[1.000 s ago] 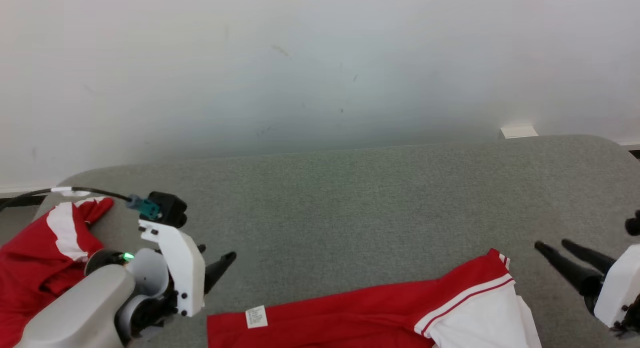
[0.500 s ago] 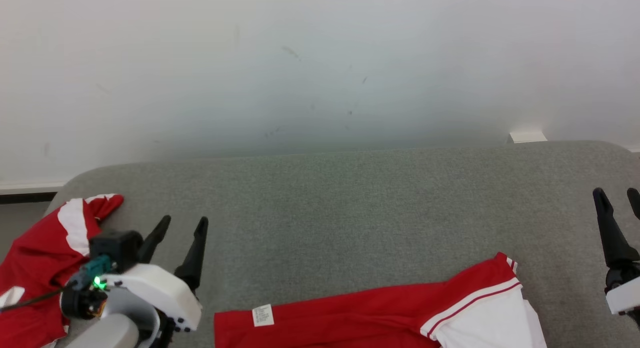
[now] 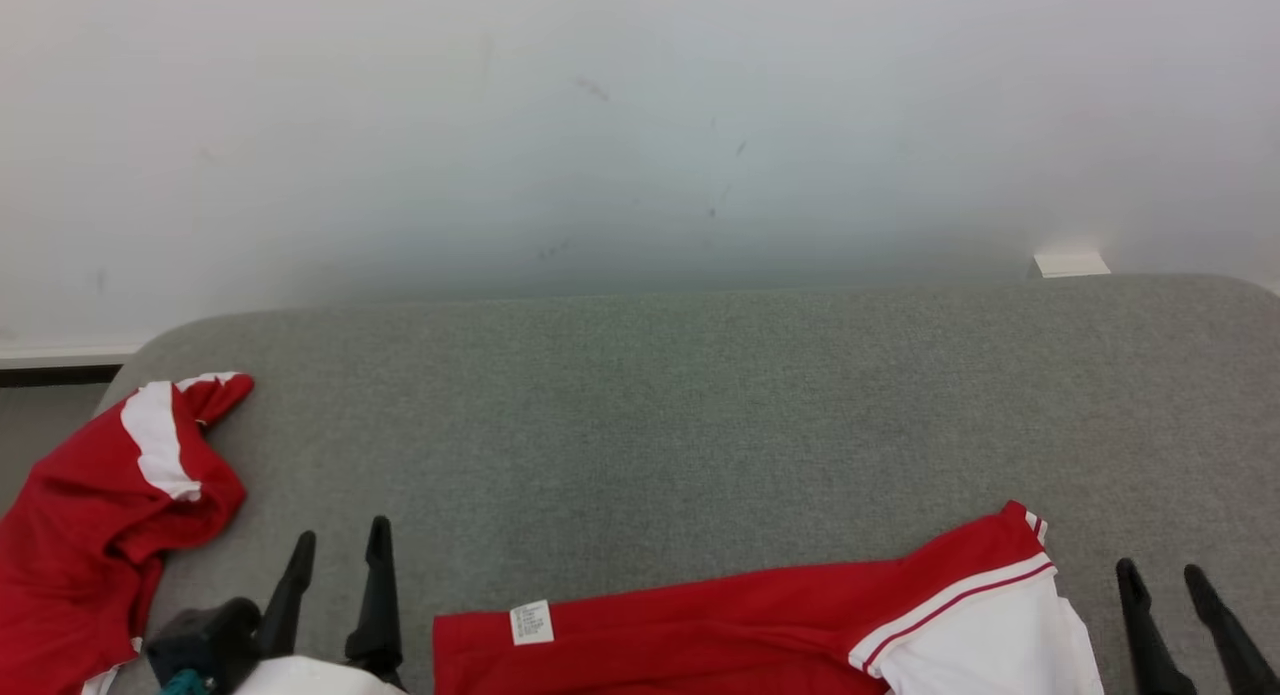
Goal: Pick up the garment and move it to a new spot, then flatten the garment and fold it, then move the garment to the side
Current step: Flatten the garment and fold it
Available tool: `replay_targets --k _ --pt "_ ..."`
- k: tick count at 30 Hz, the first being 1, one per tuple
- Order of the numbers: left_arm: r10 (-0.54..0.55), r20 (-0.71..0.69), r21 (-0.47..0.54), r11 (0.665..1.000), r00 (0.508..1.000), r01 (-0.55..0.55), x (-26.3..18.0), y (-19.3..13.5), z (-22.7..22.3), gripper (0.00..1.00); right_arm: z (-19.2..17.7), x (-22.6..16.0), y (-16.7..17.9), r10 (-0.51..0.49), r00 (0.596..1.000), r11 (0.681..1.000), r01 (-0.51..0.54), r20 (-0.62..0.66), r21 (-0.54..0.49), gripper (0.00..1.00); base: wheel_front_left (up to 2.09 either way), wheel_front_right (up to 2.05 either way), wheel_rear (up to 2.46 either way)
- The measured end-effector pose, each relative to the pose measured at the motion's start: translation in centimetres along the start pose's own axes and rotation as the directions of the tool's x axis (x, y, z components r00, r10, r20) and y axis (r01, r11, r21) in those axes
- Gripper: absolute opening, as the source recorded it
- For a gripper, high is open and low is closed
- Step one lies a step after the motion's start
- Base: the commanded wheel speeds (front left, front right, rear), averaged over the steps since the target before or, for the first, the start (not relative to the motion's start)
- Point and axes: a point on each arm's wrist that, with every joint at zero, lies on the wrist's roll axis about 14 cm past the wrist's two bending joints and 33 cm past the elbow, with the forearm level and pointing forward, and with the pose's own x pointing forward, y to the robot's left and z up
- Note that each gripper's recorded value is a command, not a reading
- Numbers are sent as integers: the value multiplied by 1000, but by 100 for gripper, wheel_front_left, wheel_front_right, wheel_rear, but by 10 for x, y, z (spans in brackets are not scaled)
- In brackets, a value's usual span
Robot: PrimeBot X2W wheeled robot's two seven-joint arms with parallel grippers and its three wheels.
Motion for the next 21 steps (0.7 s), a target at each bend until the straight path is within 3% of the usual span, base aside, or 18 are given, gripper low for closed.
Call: replay_targets --k 12,18,21 --pt "-35 17 9 999 999 35 -1 -7 -14 100 -52 5 -6 -44 969 999 43 -241 -12 100 0 0 0" --pt "-43 8 5 999 999 42 -1 -9 -20 100 -85 9 -5 -54 906 999 47 -420 -27 100 0 0 0" --pt "-39 1 11 999 999 39 -2 -7 -24 100 -103 9 -5 -61 856 998 58 -514 -22 100 0 0 0"
